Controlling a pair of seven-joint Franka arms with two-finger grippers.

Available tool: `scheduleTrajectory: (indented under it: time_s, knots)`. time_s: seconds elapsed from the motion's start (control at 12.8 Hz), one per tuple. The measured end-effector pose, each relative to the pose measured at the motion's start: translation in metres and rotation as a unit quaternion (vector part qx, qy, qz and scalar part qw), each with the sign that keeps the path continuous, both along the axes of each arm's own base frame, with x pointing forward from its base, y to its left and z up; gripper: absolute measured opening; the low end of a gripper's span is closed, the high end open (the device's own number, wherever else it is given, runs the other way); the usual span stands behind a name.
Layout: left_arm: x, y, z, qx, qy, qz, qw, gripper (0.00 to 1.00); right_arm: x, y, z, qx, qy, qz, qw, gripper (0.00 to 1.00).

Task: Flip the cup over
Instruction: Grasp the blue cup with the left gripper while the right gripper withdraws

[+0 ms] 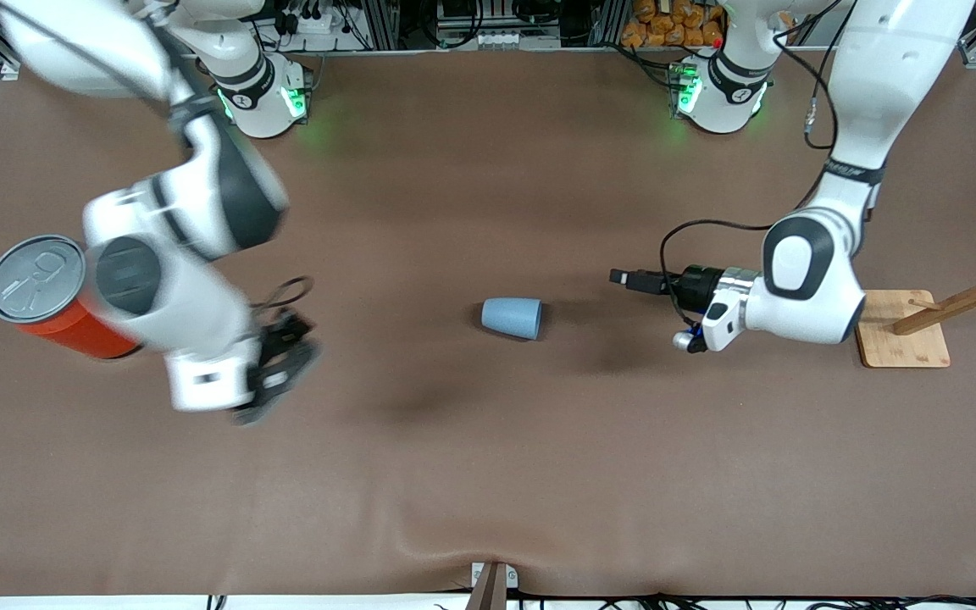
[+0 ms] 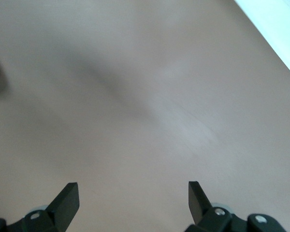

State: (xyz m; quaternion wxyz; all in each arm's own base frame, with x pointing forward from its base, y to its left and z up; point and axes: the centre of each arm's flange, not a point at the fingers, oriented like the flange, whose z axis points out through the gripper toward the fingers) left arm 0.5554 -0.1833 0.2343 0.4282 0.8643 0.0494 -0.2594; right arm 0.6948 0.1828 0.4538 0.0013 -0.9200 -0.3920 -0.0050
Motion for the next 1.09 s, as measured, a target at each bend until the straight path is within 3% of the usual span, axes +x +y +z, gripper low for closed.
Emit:
scheduleTrajectory:
  time_s: [0.16, 0.31, 0.39, 0.47, 0.62, 0.78, 0.86, 0.94, 1.01, 1.09]
  knots:
    - [-0.002, -0.015, -0.023, -0.045, -0.006, 0.012, 0.999, 1.0, 0.005, -0.036, 0.026, -0.001, -0.02, -0.032, 0.999, 1.0]
    - [0.001, -0.031, -0.035, -0.065, -0.018, 0.024, 0.997, 1.0, -0.006, -0.064, 0.074, -0.014, -0.04, -0.101, 0.994, 1.0]
    - [0.004, -0.041, -0.037, -0.066, -0.024, 0.028, 0.997, 1.0, -0.018, -0.078, 0.097, -0.018, -0.035, -0.159, 0.986, 1.0]
    - [0.005, -0.052, -0.038, -0.066, -0.031, 0.034, 0.997, 1.0, -0.03, -0.089, 0.114, -0.022, -0.023, -0.229, 0.973, 1.0]
    - [0.004, -0.073, -0.042, -0.074, -0.047, 0.039, 0.995, 1.0, -0.049, -0.101, 0.138, -0.027, -0.01, -0.375, 0.926, 1.0]
    - [0.007, -0.081, -0.052, -0.085, -0.066, 0.034, 0.994, 1.0, -0.062, -0.108, 0.15, -0.035, -0.009, -0.503, 0.863, 1.0]
    - [0.011, -0.081, -0.055, -0.088, -0.073, 0.033, 0.993, 0.94, -0.07, -0.12, 0.154, -0.041, -0.006, -0.541, 0.84, 1.0]
    - [0.014, -0.081, -0.058, -0.089, -0.077, 0.033, 0.993, 0.93, -0.079, -0.138, 0.159, -0.033, -0.001, -0.566, 0.824, 1.0]
    - [0.017, -0.082, -0.059, -0.086, -0.082, 0.036, 0.992, 0.83, -0.091, -0.157, 0.166, -0.016, 0.001, -0.584, 0.811, 1.0]
    - [0.018, -0.084, -0.061, -0.084, -0.084, 0.041, 0.992, 0.83, -0.106, -0.174, 0.17, -0.005, -0.001, -0.596, 0.803, 1.0]
